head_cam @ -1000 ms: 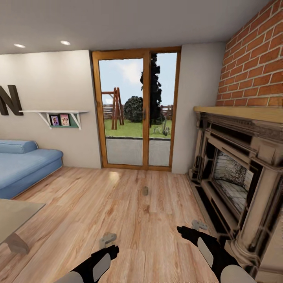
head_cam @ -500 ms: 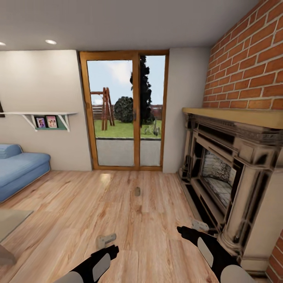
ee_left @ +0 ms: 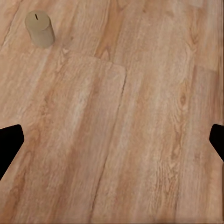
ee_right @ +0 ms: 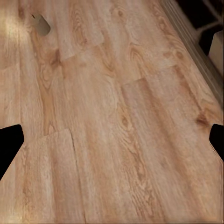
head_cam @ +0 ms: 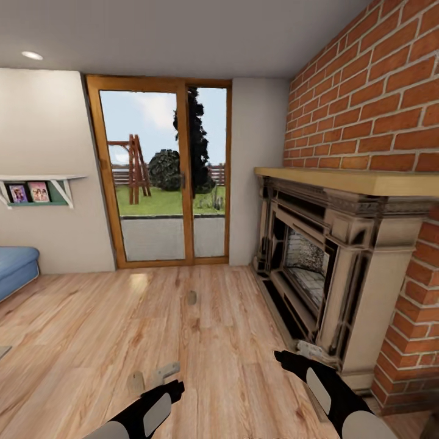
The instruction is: Place each of the two pumpkins and all three candles from the living room inside a cabinet in the living room (use any cabinet), then make sure every cabinet is closed, and position the cauldron so it is next to a table in the living room.
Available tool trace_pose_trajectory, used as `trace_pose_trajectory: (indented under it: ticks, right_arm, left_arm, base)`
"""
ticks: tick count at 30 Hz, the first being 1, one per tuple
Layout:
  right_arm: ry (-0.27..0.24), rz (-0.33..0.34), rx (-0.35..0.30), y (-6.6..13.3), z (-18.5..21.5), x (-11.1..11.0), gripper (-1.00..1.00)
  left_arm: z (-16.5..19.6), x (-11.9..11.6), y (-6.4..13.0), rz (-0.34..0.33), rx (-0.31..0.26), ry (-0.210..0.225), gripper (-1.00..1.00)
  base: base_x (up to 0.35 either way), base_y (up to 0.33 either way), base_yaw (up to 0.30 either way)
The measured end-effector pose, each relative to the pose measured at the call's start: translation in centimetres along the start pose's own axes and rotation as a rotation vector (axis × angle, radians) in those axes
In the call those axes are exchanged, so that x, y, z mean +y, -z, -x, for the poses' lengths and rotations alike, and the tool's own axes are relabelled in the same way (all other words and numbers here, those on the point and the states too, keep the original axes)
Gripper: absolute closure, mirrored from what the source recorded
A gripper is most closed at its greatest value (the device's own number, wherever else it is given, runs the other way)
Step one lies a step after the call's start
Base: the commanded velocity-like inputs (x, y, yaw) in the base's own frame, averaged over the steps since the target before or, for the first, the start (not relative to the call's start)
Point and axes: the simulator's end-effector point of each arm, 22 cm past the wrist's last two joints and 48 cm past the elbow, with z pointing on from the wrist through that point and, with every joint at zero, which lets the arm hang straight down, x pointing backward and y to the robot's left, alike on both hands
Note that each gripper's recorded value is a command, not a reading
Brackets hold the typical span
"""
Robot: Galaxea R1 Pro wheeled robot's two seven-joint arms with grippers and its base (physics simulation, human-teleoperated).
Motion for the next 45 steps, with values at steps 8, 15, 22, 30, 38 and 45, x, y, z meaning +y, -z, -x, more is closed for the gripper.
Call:
trace_pose_trajectory:
  ticks: [8, 15, 22, 30, 38, 45]
  right_arm:
    - [0.000, 0.000, 0.000, 0.00, 0.00, -0.01, -1.00]
    - [0.000, 0.000, 0.000, 0.00, 0.00, -0.01, -1.00]
    - [0.000, 0.000, 0.000, -0.02, -0.01, -0.02, -1.00]
    - [0.000, 0.000, 0.000, 0.00, 0.00, -0.01, -1.00]
    - [0.000, 0.000, 0.000, 0.00, 0.00, -0.01, -1.00]
    - [0.000, 0.000, 0.000, -0.02, -0.01, -0.02, -1.00]
  left_arm:
    - [0.08, 0.36, -0.06, 0.006, 0.000, 0.004, -1.00]
    - [0.02, 0.29, -0.05, 0.004, 0.000, 0.000, -1.00]
    - [0.02, 0.34, -0.07, 0.006, 0.000, -0.001, -1.00]
    - [0.01, 0.31, -0.05, 0.005, 0.000, -0.001, -1.00]
    - [0.02, 0.32, -0.05, 0.005, -0.001, -0.001, -1.00]
    - [0.00, 0.32, -0.07, 0.006, 0.000, 0.000, -1.00]
  base:
    - [0.000, 0.203, -0.289]
    - [0.000, 0.132, -0.289]
    - [-0.071, 0.058, -0.289]
    - [-0.065, 0.052, -0.289]
    - [-0.004, 0.002, -0.289]
    - [-0.118, 0.086, -0.289]
